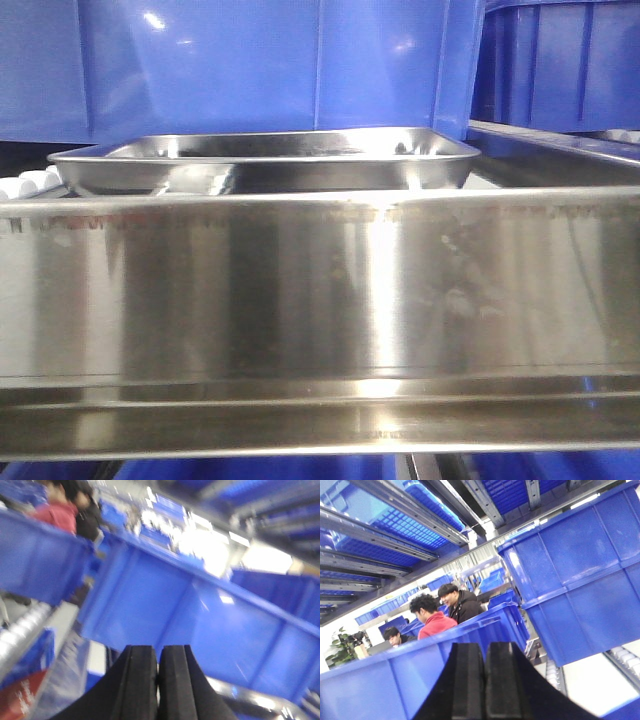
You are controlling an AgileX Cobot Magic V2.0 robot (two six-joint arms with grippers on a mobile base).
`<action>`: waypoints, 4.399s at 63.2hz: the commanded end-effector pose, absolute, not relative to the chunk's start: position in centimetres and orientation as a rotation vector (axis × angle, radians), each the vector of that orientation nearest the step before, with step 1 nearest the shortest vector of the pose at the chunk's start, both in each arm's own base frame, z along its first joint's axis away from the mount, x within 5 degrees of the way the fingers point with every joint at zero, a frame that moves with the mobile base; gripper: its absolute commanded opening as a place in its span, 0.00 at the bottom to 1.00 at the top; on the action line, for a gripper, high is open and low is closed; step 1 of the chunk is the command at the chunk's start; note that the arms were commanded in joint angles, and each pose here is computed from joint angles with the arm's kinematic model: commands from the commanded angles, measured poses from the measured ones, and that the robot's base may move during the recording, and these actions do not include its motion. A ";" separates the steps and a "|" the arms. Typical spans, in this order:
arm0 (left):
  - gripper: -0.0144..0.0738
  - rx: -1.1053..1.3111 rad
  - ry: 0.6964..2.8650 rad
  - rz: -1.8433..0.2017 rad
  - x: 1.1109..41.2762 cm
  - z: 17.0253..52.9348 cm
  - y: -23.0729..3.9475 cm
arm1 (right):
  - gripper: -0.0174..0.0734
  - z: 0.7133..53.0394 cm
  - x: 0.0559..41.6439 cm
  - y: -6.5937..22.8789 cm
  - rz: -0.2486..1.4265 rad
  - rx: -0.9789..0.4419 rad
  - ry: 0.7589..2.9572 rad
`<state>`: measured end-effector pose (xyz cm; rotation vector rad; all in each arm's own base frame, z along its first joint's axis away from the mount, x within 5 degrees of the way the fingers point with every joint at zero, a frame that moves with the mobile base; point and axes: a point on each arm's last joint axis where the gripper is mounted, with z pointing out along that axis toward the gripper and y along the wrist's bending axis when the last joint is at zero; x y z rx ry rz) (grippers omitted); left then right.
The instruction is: Stack silver trays without gaps
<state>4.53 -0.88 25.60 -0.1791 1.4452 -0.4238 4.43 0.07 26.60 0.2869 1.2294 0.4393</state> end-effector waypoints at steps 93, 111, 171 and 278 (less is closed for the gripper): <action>0.16 0.055 2.160 -0.571 9.6 33.7 -4.2 | 0.11 38.4 11.3 4.2 0.383 -0.071 2.108; 0.16 -0.014 2.179 -0.593 12.7 33.3 -4.5 | 0.11 37.3 14.3 5.8 0.428 -0.056 2.167; 0.15 0.208 2.231 -0.596 21.9 34.3 -11.8 | 0.11 35.1 23.7 13.5 0.269 -0.146 2.417; 0.46 0.291 2.458 -0.353 27.6 26.4 -12.7 | 0.49 29.1 27.6 16.1 0.194 -0.190 2.570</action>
